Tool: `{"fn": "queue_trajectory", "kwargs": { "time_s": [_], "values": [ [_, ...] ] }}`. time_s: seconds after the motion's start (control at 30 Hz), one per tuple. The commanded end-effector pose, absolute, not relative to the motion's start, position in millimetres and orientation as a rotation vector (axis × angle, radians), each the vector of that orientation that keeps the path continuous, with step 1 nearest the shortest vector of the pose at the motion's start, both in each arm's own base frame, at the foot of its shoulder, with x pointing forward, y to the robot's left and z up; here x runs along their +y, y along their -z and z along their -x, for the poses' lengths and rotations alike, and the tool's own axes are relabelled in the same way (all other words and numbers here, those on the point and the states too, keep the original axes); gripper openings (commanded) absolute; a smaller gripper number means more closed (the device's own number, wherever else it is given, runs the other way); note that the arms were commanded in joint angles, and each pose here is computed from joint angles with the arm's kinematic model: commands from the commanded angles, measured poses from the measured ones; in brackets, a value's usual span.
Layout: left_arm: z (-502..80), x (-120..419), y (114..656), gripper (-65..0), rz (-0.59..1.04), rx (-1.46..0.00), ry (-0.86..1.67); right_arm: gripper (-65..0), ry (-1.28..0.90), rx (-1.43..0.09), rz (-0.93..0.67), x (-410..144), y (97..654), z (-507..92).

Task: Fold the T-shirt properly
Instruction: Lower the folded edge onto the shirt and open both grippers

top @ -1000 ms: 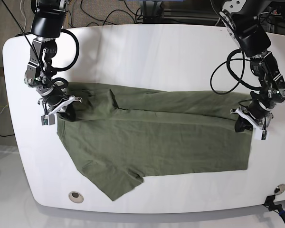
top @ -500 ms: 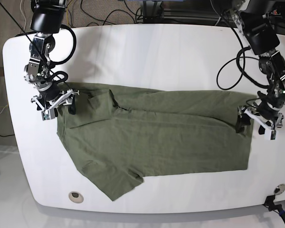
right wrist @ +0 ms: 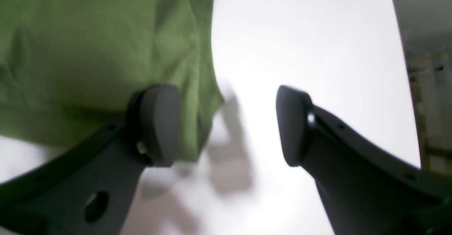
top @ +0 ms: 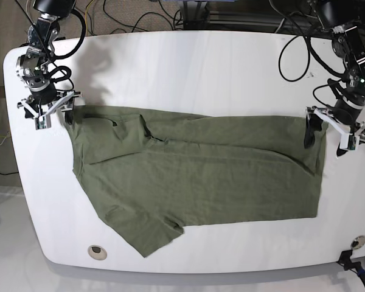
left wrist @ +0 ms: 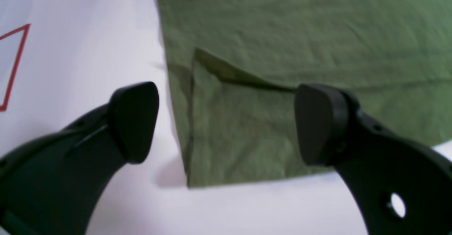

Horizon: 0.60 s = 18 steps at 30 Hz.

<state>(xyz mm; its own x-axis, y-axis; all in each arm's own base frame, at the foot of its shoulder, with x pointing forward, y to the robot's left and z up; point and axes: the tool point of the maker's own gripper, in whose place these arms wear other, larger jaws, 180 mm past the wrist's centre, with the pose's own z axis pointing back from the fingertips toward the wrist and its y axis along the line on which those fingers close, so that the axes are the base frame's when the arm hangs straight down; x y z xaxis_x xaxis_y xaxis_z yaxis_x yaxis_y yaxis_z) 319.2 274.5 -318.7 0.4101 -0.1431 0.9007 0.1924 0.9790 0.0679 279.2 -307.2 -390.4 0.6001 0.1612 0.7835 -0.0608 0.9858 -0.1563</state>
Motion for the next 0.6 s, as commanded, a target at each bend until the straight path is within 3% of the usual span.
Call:
{"fn": "queue_trajectory", "kwargs": {
  "time_s": [0.0,0.57],
  "values": [
    [-326.5,275.8,294.3,-7.9,0.036,-1.205,0.231,-23.6,-0.129,-0.976,0.122,-311.5,374.6,-286.6],
    [-303.2,280.6,300.5,-7.9,0.013,-1.170,0.236,-23.6,-0.069,-0.945,0.066,-293.3,397.2,-271.7]
  ]
}}
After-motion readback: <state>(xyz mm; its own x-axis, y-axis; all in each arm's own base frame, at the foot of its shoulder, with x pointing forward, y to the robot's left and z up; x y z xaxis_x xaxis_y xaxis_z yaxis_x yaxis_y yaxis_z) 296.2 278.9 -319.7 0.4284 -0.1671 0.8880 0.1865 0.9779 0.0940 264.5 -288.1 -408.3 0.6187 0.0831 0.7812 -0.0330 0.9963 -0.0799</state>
